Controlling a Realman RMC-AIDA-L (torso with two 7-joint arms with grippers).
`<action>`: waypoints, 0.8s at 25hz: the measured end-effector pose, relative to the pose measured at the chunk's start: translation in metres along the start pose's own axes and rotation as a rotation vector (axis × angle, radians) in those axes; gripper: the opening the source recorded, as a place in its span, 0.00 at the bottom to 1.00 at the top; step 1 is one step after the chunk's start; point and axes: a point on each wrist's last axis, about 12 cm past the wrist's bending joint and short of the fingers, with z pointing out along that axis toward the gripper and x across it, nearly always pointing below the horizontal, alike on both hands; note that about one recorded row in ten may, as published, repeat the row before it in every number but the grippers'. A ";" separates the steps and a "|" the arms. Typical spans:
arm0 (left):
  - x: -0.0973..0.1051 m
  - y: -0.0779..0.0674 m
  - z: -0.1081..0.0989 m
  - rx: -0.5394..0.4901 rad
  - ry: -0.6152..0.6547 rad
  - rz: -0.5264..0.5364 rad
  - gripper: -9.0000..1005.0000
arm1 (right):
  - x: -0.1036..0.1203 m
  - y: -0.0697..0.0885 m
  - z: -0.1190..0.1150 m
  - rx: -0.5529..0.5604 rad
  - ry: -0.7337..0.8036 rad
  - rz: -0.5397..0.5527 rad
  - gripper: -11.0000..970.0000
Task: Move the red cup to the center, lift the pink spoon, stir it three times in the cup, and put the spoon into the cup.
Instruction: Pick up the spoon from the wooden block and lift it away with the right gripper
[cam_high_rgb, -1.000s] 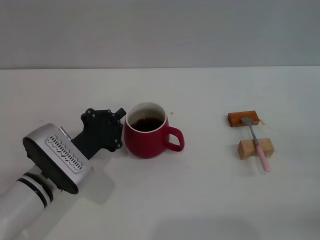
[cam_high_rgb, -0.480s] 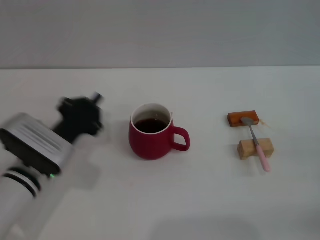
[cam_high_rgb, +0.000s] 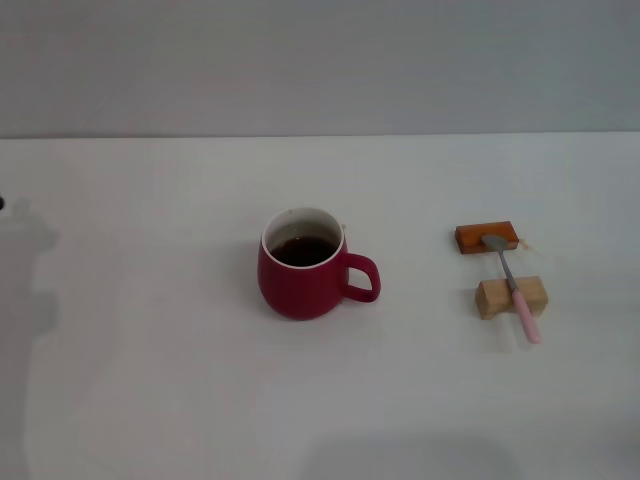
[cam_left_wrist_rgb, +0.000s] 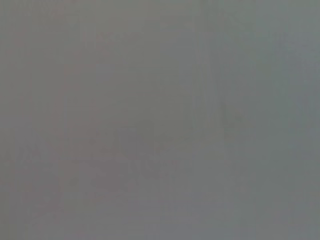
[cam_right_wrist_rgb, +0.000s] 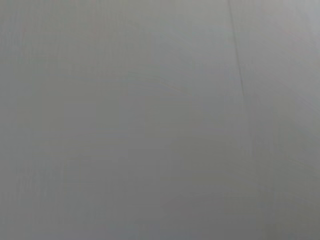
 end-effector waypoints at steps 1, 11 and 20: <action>0.001 0.004 0.000 -0.015 0.005 -0.014 0.02 | 0.000 0.000 0.000 0.000 0.000 0.000 0.71; 0.006 0.024 -0.004 -0.122 0.015 -0.162 0.17 | 0.002 0.005 -0.007 -0.033 0.019 0.004 0.71; 0.005 0.026 -0.005 -0.133 0.008 -0.175 0.47 | -0.002 0.024 -0.043 -0.125 0.058 0.072 0.71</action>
